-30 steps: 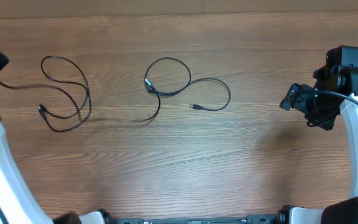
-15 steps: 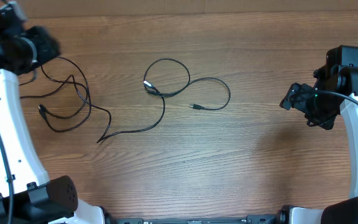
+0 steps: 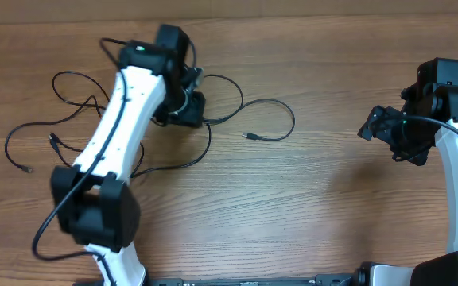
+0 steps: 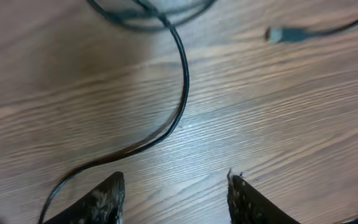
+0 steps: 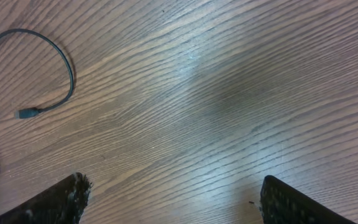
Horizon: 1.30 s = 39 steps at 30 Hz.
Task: Untangle cables
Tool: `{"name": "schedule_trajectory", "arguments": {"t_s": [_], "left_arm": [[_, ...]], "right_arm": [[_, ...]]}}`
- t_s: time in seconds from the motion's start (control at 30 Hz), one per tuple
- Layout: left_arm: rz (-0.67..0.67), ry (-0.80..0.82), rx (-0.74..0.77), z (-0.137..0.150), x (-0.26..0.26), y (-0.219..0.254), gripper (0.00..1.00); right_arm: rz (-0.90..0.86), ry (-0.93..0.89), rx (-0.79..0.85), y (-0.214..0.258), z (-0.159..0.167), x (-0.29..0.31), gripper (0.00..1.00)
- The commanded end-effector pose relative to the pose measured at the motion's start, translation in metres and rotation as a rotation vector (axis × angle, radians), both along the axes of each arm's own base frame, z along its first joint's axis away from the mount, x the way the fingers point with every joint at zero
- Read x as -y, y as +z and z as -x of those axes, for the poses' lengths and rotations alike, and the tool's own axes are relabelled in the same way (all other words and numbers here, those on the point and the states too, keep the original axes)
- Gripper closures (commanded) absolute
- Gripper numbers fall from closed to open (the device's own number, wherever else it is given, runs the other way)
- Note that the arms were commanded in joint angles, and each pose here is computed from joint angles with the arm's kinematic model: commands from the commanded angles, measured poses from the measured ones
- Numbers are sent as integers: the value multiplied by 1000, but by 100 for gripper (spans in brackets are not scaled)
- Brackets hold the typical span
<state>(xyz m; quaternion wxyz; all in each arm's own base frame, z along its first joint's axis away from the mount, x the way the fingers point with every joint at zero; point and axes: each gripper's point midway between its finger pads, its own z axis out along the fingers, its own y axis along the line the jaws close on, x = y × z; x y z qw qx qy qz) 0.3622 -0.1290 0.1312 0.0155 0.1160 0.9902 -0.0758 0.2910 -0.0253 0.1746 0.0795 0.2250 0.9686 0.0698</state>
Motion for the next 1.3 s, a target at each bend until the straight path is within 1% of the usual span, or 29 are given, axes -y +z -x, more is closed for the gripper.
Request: {"name": "schedule_trajectory", "arguments": {"t_s": [0.0,0.1,0.2,0.3,0.37,0.5,0.57,0.6,0.67,0.7,0.73,0.77,0.87,0.97,1.0,1.07,1.1,1.17,1.2,1.23,1.27], "left_arm": [[-82,-76,-109,11,11,-47,46],[-155,-121,-218,23,17,-92,45],[-209,-137,-262,27,13,-114,45],[-233,-141,-294,30,10,-127,47],[-240,-132,-310,32,9,-132,51],[-246,-114,-322,35,8,-138,54],[-254,-99,-339,42,6,-145,58],[-258,-100,-348,45,4,-147,61],[-265,-102,-368,52,2,-151,81],[-265,-103,-367,51,2,-151,87],[-267,-103,-350,48,1,-148,95],[-285,-84,-324,44,-1,-143,96],[-281,-50,-239,33,-3,-117,96],[-196,-38,-64,21,3,-51,96],[-129,-77,3,22,10,-23,96],[-44,-122,103,25,18,16,96],[-13,-111,190,25,15,44,96],[45,-83,323,25,10,87,96],[109,-78,380,28,11,108,96],[228,-129,455,36,15,138,96],[288,-147,487,40,15,153,96]], "right_arm": [[-6,1,5,0,0,-1,13],[-6,1,5,0,0,-1,13],[-6,1,5,0,0,-1,13],[-6,1,6,0,-1,-1,13],[-5,1,5,0,0,-1,13],[-5,1,5,0,0,-1,13],[-5,1,5,0,0,-1,13],[-6,1,5,0,0,-1,13],[-5,1,6,0,-1,-1,13],[-5,1,6,0,-1,-1,13],[-5,1,6,0,-1,-1,13],[-5,1,5,0,0,-1,13],[-5,1,5,0,0,-1,13],[-5,1,6,0,-1,-1,13],[-5,1,6,0,-1,-1,13],[-5,1,6,0,-1,-1,13],[-5,1,6,0,-1,-1,13],[-5,1,6,0,-1,-1,13],[-5,1,6,0,-1,-1,13],[-5,1,6,0,-1,-1,13],[-5,1,6,0,-1,-1,13]]}}
